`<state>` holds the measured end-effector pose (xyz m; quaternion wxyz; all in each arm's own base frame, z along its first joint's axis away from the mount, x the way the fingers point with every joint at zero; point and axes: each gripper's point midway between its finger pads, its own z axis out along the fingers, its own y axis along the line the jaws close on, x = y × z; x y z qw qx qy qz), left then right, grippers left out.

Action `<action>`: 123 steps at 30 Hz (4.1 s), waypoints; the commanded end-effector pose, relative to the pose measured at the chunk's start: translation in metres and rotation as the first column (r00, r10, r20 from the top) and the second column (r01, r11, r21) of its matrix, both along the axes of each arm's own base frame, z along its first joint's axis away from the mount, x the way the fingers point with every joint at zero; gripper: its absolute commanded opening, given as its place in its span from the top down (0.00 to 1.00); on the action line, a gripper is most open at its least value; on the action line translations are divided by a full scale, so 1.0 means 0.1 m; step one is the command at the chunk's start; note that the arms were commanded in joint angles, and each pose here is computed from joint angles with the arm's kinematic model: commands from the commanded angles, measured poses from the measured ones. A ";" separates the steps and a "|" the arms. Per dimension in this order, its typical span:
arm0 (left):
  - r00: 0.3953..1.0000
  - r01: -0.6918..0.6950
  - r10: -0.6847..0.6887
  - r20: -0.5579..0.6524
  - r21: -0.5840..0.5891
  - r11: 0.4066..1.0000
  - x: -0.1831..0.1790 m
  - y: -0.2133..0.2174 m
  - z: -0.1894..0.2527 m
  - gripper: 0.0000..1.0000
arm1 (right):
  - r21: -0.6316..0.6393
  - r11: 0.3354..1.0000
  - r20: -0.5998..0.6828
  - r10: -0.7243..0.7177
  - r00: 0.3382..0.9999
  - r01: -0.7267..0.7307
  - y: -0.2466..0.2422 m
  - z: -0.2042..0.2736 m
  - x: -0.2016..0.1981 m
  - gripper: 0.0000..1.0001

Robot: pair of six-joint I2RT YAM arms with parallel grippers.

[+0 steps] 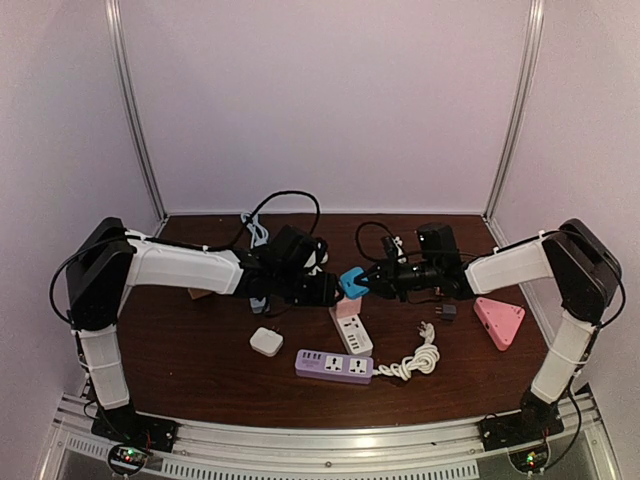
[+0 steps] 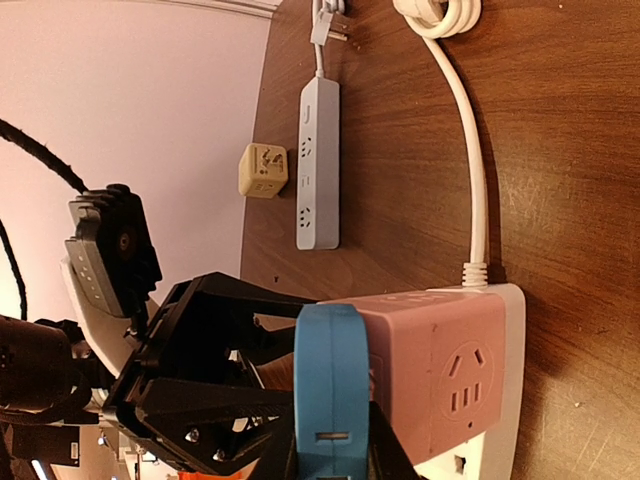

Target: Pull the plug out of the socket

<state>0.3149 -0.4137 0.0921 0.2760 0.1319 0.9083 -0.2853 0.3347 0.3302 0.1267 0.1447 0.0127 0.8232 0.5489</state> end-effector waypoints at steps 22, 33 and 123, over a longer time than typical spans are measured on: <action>0.995 -0.030 0.050 -0.088 0.222 0.975 -0.10 0.37 -0.61 0.45 | 0.025 1.000 0.079 0.011 0.997 -0.013 0.00 0.46 0.03 0.98; 0.994 -0.044 0.066 -0.087 0.231 0.972 -0.10 0.40 -0.63 0.45 | 0.029 1.000 0.106 0.009 0.994 -0.012 -0.02 0.59 0.01 0.97; 0.994 -0.098 0.099 0.055 -0.004 0.995 -0.11 0.69 0.65 0.36 | -0.637 0.725 0.264 -0.114 0.958 0.262 -0.75 0.07 0.38 0.38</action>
